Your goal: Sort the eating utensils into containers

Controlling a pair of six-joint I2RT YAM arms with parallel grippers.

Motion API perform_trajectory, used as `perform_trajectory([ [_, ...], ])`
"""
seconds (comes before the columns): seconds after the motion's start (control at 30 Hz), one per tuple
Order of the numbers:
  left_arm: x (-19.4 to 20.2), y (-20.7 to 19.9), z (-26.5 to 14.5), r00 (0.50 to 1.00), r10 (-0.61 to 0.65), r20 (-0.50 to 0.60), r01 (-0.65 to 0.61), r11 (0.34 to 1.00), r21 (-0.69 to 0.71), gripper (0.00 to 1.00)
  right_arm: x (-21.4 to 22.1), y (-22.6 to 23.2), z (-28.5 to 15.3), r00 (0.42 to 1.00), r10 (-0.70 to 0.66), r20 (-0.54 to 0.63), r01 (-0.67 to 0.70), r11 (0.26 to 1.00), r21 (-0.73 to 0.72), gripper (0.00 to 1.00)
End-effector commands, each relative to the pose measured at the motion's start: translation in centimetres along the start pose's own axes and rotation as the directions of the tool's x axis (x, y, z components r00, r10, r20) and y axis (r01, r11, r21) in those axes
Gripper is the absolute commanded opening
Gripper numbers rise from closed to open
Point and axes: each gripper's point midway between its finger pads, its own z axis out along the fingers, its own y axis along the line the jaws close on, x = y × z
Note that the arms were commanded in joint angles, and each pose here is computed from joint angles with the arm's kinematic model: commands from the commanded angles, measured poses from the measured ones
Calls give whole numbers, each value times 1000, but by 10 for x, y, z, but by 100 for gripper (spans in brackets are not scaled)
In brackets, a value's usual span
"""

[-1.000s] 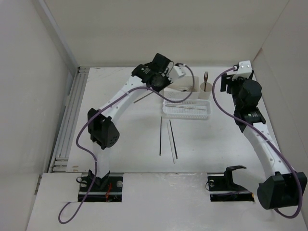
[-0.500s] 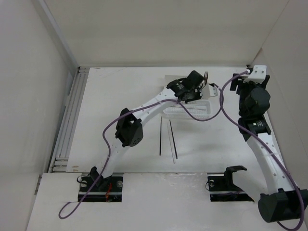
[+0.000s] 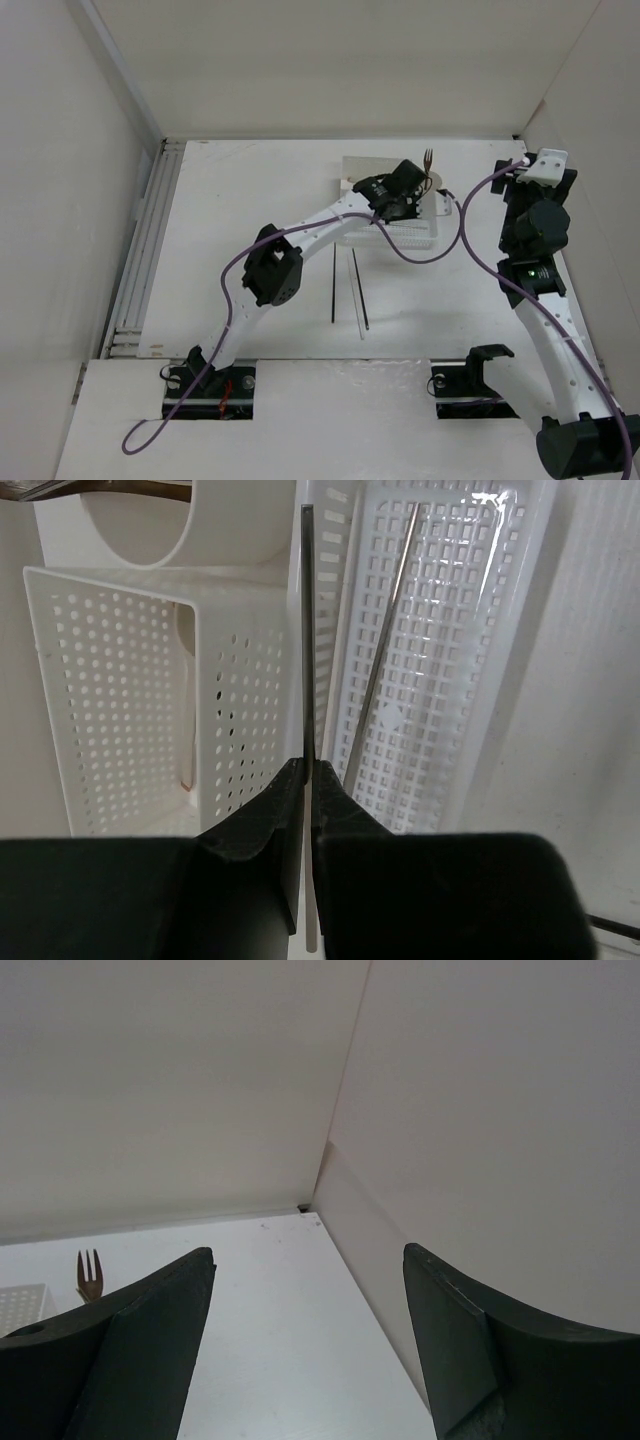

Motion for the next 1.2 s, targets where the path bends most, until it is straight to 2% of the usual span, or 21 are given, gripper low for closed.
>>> perform_trajectory([
  [0.0, -18, 5, -8, 998, 37, 49, -35, 999, -28, 0, -16, -10, 0, 998, 20, 62, -22, 999, 39, 81],
  [0.2, -13, -1, -6, 999, 17, 38, -16, 1000, -16, 0, -17, -7, 0, 997, 20, 68, -21, 1000, 22, 82],
  [0.27, -13, -1, -6, 999, 17, 38, -16, 1000, -16, 7, -17, -7, 0, 997, 20, 68, -21, 1000, 22, 82],
  [0.37, -14, -2, -6, 999, 23, 28, -22, 999, -28, 30, -17, -7, 0, 997, 29, 68, -30, 999, 21, 83],
  [0.4, -14, -2, -6, 999, 23, 28, -22, 999, -28, 45, -18, -5, 1, 997, 29, 71, -30, 999, 12, 83],
  [0.43, -12, -1, -7, 1000, 23, 19, -22, 999, -38, 68, -18, -5, 1, 997, 29, 71, -30, 999, 12, 85],
  [0.5, -13, 7, -12, 1000, 7, 12, -6, 997, -72, 77, -23, -5, 1, 996, 33, 84, -34, 999, 4, 85],
  [0.67, -22, 49, -38, 997, -74, 23, 77, 962, -263, 79, -32, 4, 1, 996, 33, 82, -28, 998, -61, 87],
  [0.73, -13, 88, -62, 990, -137, 34, 139, 904, -405, 79, -33, 15, 2, 998, 19, 68, -11, 992, -126, 87],
  [0.77, -5, 94, -65, 986, -161, 32, 159, 890, -428, 79, -49, 14, 1, 996, 28, 90, -15, 990, -143, 89],
  [0.8, -5, 107, -83, 975, -210, 76, 221, 860, -460, 79, -50, 23, 4, 997, 22, 79, -8, 984, -179, 89],
  [0.83, 6, 124, -94, 960, -259, 105, 277, 827, -489, 79, -45, 28, 4, 999, 3, 44, 6, 978, -211, 90],
  [0.9, 27, 133, -107, 927, -351, 130, 367, 784, -501, 79, -64, 40, 3, 999, 30, 32, -20, 965, -262, 91],
  [0.93, 46, 150, -131, 871, -454, 189, 481, 706, -520, 79, -56, 52, 7, 999, 46, -24, -51, 956, -289, 91],
  [0.97, 63, 147, -133, 840, -508, 188, 528, 687, -500, 79, -57, 60, 3, 996, 46, -81, -69, 947, -314, 91],
  [1.03, 92, 156, -162, 761, -608, 227, 627, 598, -500, 79, -42, 83, 1, 982, 64, -180, -127, 922, -367, 92],
  [1.07, 126, 162, -172, 681, -692, 240, 697, 511, -503, 79, -31, 94, -6, 971, 49, -236, -144, 904, -403, 92],
  [1.13, 172, 150, -179, 602, -769, 216, 737, 431, -520, 78, -19, 125, -24, 953, 55, -297, -202, 845, -495, 91],
  [1.17, 198, 158, -206, 554, -793, 254, 757, 353, -549, 78, -3, 142, -32, 935, 46, -352, -237, 818, -524, 90],
])
